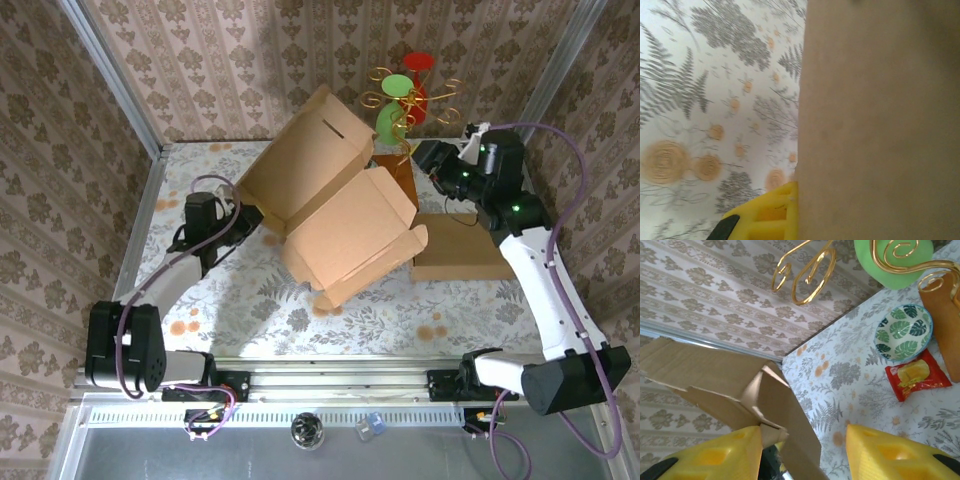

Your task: Fold the paper box

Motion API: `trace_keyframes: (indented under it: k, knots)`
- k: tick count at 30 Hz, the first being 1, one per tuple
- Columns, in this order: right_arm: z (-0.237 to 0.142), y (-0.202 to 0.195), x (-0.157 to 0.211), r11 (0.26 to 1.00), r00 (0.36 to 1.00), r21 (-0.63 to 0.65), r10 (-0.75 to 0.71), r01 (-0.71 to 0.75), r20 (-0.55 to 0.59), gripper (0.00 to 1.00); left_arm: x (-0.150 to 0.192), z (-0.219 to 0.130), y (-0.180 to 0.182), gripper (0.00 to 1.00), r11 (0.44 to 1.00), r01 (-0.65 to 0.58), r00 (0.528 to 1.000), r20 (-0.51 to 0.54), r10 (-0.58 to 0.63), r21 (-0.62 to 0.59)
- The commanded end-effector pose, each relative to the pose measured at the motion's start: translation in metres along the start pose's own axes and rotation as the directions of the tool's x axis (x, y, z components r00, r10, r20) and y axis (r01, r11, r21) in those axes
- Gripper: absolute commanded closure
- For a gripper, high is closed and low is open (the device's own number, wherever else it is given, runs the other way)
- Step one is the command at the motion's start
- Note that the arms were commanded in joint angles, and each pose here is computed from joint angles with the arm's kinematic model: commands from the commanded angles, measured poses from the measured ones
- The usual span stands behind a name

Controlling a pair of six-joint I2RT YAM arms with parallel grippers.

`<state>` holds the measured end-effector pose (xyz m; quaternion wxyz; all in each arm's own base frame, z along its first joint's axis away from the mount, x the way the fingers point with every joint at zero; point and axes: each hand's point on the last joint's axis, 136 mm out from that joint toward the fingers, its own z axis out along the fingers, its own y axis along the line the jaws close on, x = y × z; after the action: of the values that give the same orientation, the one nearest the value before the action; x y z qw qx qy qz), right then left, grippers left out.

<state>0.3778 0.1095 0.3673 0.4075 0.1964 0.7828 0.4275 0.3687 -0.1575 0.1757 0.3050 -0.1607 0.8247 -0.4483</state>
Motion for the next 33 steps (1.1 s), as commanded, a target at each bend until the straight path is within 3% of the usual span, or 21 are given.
trace_keyframes:
  k: [1, 4, 8, 16, 33]
  knots:
    - [0.006, 0.025, 0.013, 0.978, 0.983, -0.2, -0.09, 0.057, -0.157, 0.49, -0.01, -0.002, -0.05, 1.0, 0.984, 0.019, 0.998, -0.06, -0.008, 0.179]
    - [0.009, 0.032, 0.018, 0.963, 0.964, -0.245, -0.162, 0.108, -0.21, 0.47, -0.008, 0.001, -0.054, 1.0, 0.98, 0.031, 0.995, -0.094, -0.013, 0.197]
    - [0.008, 0.043, 0.016, 0.942, 0.953, -0.295, -0.226, 0.162, -0.199, 0.41, -0.007, 0.004, -0.057, 1.0, 0.976, 0.036, 0.992, -0.122, -0.01, 0.213]
    - [0.008, 0.074, 0.016, 0.876, 0.929, -0.427, -0.325, 0.225, -0.177, 0.38, -0.003, 0.008, -0.057, 1.0, 0.974, 0.05, 0.987, -0.161, -0.015, 0.22]
    - [0.049, 0.099, 0.023, 0.848, 0.913, -0.467, -0.367, 0.25, -0.178, 0.37, 0.004, 0.01, -0.06, 1.0, 0.971, 0.057, 0.981, -0.195, -0.011, 0.232]
